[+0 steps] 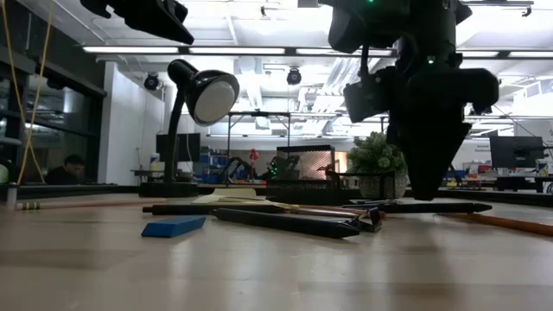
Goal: Pick and place office supplies into organizer
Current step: Put the right pen into the desk organizer
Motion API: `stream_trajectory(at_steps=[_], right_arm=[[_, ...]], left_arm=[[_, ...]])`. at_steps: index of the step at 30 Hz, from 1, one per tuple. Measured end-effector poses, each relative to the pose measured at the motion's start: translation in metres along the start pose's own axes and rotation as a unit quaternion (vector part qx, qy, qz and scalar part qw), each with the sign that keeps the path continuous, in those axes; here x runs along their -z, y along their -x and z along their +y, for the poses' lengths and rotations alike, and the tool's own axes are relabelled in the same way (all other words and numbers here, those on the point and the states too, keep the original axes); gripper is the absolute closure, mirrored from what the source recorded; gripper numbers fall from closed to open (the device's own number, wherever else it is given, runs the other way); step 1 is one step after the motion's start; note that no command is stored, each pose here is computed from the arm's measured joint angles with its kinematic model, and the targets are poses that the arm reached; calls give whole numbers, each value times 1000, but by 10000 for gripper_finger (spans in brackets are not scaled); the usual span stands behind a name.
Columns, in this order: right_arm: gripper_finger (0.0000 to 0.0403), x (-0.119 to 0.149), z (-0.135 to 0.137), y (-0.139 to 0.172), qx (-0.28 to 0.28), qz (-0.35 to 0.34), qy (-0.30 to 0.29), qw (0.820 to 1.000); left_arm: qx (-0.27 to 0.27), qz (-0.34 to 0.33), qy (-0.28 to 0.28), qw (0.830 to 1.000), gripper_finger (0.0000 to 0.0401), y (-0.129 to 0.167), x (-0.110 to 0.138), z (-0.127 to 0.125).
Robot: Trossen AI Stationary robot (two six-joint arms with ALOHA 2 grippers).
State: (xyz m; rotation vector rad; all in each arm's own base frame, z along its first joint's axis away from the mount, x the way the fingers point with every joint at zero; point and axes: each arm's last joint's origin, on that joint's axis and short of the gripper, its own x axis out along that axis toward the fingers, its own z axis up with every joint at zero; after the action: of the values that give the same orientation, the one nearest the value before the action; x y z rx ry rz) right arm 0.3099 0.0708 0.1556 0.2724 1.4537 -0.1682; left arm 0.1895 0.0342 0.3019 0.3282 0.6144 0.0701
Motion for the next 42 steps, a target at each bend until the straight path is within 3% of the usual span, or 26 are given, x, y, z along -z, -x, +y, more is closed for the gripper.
stream_trajectory(at_steps=[14, 25, 27, 35, 42], right_arm=[[277, 7, -2, -11, -25, 14, -17, 999], [372, 10, -4, -17, -46, 16, -17, 999], [375, 10, -2, -16, -58, 21, -16, 998], [375, 1, 6, 2, -69, 29, -6, 997], [375, -23, 10, 34, -47, -22, 28, 998]], left_arm=[[-3, -5, -4, 1000, 400, 0, -1, 0], [-8, -16, -3, 1000, 400, 0, -3, 1], [-8, -16, -3, 1000, 400, 0, -3, 1], [-8, -15, -3, 1000, 400, 0, -3, 1], [-8, -15, -4, 1000, 400, 0, -3, 1]])
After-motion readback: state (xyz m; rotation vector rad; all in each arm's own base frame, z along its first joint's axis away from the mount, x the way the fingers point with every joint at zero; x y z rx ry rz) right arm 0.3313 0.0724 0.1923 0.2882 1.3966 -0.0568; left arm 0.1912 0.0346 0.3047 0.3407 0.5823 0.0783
